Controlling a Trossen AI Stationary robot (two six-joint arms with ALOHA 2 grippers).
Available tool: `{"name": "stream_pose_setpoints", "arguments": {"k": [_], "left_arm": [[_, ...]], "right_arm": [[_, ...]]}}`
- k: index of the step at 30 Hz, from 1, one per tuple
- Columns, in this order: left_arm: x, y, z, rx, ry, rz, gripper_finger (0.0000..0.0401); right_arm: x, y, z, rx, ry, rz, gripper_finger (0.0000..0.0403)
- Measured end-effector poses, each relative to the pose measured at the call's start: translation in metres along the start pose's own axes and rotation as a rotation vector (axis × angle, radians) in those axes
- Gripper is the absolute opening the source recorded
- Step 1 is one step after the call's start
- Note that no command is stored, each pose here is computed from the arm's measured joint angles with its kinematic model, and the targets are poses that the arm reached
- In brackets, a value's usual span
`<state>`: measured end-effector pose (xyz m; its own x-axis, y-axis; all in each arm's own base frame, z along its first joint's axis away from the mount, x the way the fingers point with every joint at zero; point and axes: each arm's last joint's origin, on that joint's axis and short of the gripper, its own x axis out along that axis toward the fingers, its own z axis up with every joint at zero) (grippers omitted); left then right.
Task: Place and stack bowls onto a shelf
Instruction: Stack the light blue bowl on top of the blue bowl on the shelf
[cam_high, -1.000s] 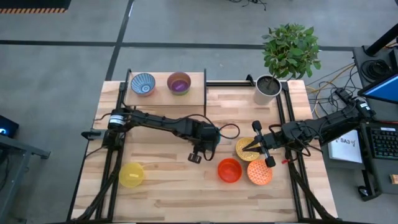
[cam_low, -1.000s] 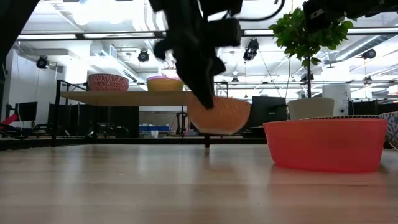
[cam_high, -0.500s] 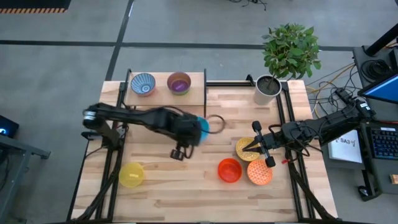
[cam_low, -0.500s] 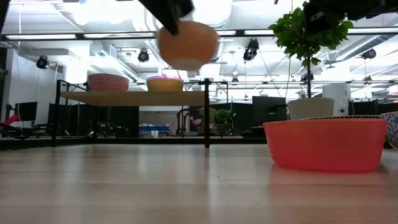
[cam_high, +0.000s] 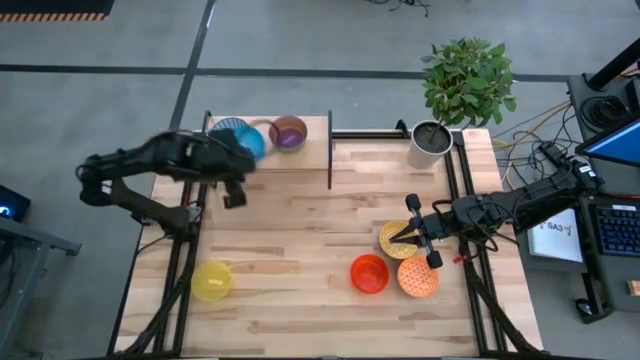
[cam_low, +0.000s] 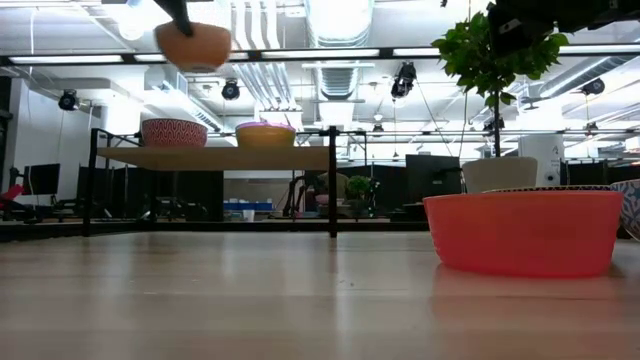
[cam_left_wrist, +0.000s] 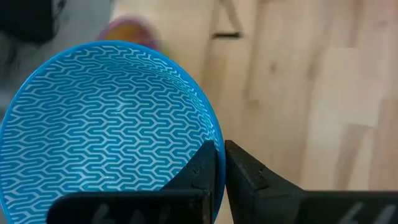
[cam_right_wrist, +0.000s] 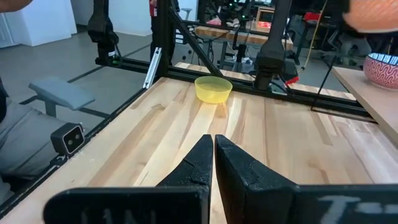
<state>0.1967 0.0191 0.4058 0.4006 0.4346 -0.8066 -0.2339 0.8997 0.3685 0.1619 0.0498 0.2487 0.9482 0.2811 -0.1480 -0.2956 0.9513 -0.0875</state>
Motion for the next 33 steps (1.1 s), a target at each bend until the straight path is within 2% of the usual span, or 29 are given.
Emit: {"name": "stream_pose_setpoints", "arguments": {"k": [6, 11, 16, 23, 33], "left_arm": [[-0.002, 0.042, -0.032, -0.163, 0.043, 0.102, 0.0002], [0.013, 0.063, -0.054, -0.250, 0.103, 0.108, 0.0001], [0.032, 0.075, -0.064, -0.256, 0.096, 0.078, 0.0002], [0.060, 0.078, -0.060, -0.215, 0.126, 0.030, 0.0002], [0.076, 0.081, -0.055, -0.184, 0.173, 0.016, 0.0003]], "right_arm": [[0.000, 0.000, 0.000, -0.002, 0.006, -0.016, 0.0009], [0.000, 0.000, -0.001, -0.002, 0.006, -0.016, 0.0009], [0.000, 0.000, -0.001, -0.001, 0.006, -0.016, 0.0009], [0.000, 0.000, -0.001, 0.000, 0.007, -0.016, 0.0009], [0.000, 0.000, -0.001, 0.001, 0.007, -0.016, 0.0009]]}}
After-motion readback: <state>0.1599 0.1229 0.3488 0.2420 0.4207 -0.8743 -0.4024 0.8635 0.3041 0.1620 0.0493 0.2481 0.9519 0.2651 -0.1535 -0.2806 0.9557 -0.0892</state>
